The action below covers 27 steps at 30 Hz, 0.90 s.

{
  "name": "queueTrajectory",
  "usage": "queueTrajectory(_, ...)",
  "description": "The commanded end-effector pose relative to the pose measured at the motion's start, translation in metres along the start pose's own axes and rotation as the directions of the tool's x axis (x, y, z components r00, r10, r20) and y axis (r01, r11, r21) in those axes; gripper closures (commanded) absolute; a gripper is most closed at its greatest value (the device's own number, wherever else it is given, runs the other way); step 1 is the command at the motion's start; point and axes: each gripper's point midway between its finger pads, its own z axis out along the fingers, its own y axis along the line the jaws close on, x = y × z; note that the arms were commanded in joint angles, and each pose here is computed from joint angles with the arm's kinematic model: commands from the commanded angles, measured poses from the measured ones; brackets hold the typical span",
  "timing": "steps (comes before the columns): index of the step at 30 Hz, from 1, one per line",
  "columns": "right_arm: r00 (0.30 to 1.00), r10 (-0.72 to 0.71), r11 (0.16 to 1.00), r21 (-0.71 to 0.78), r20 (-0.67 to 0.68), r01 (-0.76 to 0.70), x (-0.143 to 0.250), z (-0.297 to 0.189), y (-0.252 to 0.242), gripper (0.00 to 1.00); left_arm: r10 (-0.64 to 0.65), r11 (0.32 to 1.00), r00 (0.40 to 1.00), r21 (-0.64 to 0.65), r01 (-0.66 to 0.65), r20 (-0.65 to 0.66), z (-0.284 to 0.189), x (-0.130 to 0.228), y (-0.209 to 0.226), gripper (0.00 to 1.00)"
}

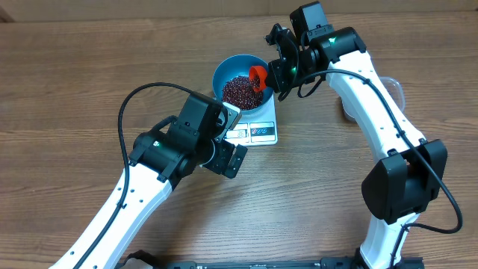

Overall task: Scoop item into bowl and weigh 150g on scale
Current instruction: 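Hold the scoop inverted over the bowl, shaking out remaining beans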

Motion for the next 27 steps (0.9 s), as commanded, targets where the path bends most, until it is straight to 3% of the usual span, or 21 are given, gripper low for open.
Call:
queueTrajectory(1,1.0,-0.004,1.0,0.01,0.029,0.003,-0.009,-0.007,0.0,0.96,0.006,1.0,1.0,0.016,-0.006,0.006,-0.001,-0.001,-0.004,0.0)
queueTrajectory(9,0.999,-0.029,1.0,0.001,0.028,0.029,-0.009,-0.007,0.007,0.96,0.006,1.0,1.0,0.016,-0.006,0.006,-0.001,-0.001,-0.004,0.0)
queueTrajectory(16,0.968,-0.249,0.968,0.028,0.034,0.249,-0.008,-0.014,0.026,0.96,0.006,1.0,1.0,0.016,-0.006,0.006,-0.001,-0.001,-0.004,0.0)
queueTrajectory(22,0.99,-0.118,0.991,0.071,0.079,0.113,-0.02,-0.015,0.018,0.96,0.006,1.0,1.0,0.016,-0.006,0.006,-0.001,-0.001,-0.004,0.0)
queueTrajectory(27,0.991,-0.108,0.992,0.071,0.074,0.103,-0.019,-0.015,0.017,0.96,0.006,1.0,1.0,0.016,-0.006,0.006,-0.001,-0.001,-0.004,0.0)
